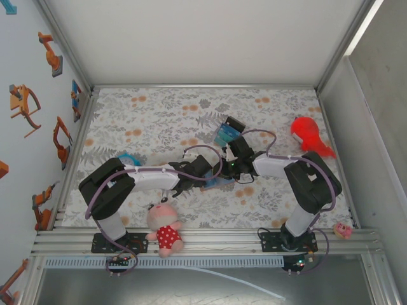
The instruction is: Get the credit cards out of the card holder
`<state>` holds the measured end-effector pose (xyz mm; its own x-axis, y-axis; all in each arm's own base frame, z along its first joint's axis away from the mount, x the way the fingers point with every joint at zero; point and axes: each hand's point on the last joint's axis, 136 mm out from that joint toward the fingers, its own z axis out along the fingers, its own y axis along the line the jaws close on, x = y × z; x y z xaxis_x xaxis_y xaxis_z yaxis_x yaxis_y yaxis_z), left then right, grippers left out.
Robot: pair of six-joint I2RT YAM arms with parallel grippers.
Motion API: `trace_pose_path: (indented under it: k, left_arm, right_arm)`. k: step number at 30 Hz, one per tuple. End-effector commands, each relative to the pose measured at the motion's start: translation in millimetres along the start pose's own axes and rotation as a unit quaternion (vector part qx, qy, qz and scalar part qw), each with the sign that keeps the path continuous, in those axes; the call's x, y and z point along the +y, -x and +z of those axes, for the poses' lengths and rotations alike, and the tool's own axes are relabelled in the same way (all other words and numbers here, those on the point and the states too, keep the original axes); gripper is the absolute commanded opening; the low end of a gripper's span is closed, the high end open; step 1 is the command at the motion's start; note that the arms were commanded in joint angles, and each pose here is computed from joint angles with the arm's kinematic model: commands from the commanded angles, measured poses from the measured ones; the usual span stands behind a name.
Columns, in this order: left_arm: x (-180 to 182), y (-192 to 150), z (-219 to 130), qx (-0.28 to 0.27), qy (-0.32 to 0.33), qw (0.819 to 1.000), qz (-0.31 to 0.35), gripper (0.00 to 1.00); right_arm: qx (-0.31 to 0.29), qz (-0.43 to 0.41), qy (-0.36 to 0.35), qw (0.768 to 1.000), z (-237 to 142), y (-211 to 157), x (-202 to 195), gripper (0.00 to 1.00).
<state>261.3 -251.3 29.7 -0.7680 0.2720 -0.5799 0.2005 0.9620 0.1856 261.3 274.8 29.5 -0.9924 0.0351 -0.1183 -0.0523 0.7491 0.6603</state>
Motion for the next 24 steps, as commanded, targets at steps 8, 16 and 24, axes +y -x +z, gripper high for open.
trace_pose_path:
  k: [8,16,24]
  left_arm:
    - [7,-11,5,0.017,0.025,0.999,0.025,0.97]
    - [5,-8,4,0.015,0.023,0.999,0.024,0.97]
    - [3,-8,3,0.014,0.019,0.999,0.023,0.97]
  right_arm:
    - [0.019,0.011,0.009,1.000,7,-9,-10,0.14]
    - [0.024,0.004,0.037,0.999,7,-11,-1,0.13]
    - [0.024,-0.006,0.062,0.998,4,-11,9,0.12]
